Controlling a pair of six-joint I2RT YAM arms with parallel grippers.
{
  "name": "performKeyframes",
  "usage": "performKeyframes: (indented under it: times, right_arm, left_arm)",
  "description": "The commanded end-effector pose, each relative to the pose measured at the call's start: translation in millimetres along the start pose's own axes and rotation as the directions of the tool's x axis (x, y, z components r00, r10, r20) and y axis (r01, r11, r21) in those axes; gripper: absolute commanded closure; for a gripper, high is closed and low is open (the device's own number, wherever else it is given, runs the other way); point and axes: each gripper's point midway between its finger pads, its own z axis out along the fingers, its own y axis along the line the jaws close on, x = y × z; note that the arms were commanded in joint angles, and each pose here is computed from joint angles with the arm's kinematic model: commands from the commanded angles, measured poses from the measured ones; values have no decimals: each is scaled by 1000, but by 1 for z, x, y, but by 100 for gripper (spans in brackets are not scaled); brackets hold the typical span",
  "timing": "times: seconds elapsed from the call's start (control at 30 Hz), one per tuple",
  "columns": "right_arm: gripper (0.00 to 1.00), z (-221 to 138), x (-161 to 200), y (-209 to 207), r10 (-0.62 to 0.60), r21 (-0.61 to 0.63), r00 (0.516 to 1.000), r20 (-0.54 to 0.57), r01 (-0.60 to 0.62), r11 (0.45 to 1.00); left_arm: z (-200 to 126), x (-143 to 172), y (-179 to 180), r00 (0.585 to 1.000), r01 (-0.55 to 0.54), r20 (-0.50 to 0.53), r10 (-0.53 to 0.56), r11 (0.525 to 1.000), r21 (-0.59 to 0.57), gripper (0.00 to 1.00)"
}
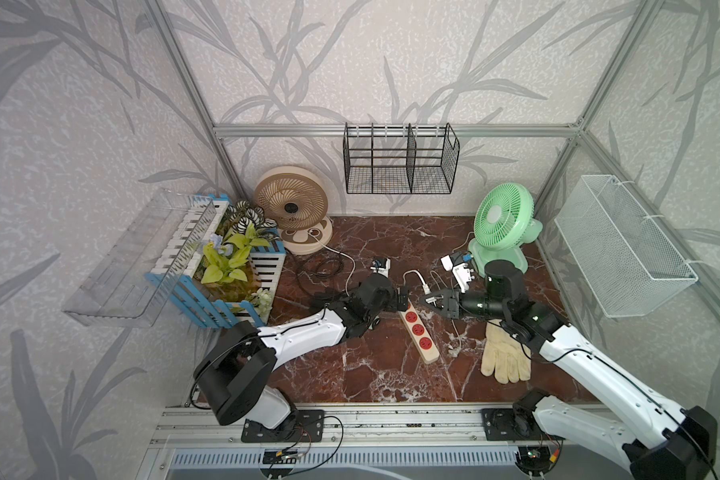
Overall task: Plug the desk fan into the power strip
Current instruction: Pick up the plug from the center of the board.
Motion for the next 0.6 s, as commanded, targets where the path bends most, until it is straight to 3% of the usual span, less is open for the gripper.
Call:
performKeyframes:
  times: [0.0, 0.1, 0.17, 0.23, 0.37, 0.43, 0.47, 0.57]
  right_arm:
    - [100, -8, -9, 20, -18, -66, 999, 28, 20, 998]
    - [100, -8, -7, 20, -5, -81, 1000, 29, 8, 997]
    - [100, -8, -5, 19, 0, -82, 1000, 26, 2, 997]
    - [100, -8, -1, 16, 4, -74, 1000, 21, -2, 997]
    - [100, -9, 12, 1, 8, -37, 1000, 8, -8, 999]
    - [100, -6, 22, -10, 4, -13, 1000, -6, -4, 1000]
    - [100, -4, 27, -15, -6, -5, 1000, -16, 6, 1000]
    - [96, 3, 43, -33, -36, 25, 999, -39, 37, 999]
  left_arm:
    - [5, -32, -17, 993, -17, 120, 12, 999, 38, 0]
    - [11, -38, -22, 988, -9, 153, 0, 998, 55, 2]
    - [16, -40, -19, 988, -6, 151, 1, 1000, 30, 10]
    - [17, -45, -9, 989, 20, 148, -15, 999, -29, 25]
    - [3, -59, -2, 985, 12, 171, 1, 997, -77, 74]
    - [-8, -66, 2, 984, -3, 179, 23, 994, -110, 92]
    - [-13, -71, 4, 982, -14, 184, 37, 992, -127, 99]
    - [-28, -84, 2, 977, -78, 188, 103, 987, -140, 100]
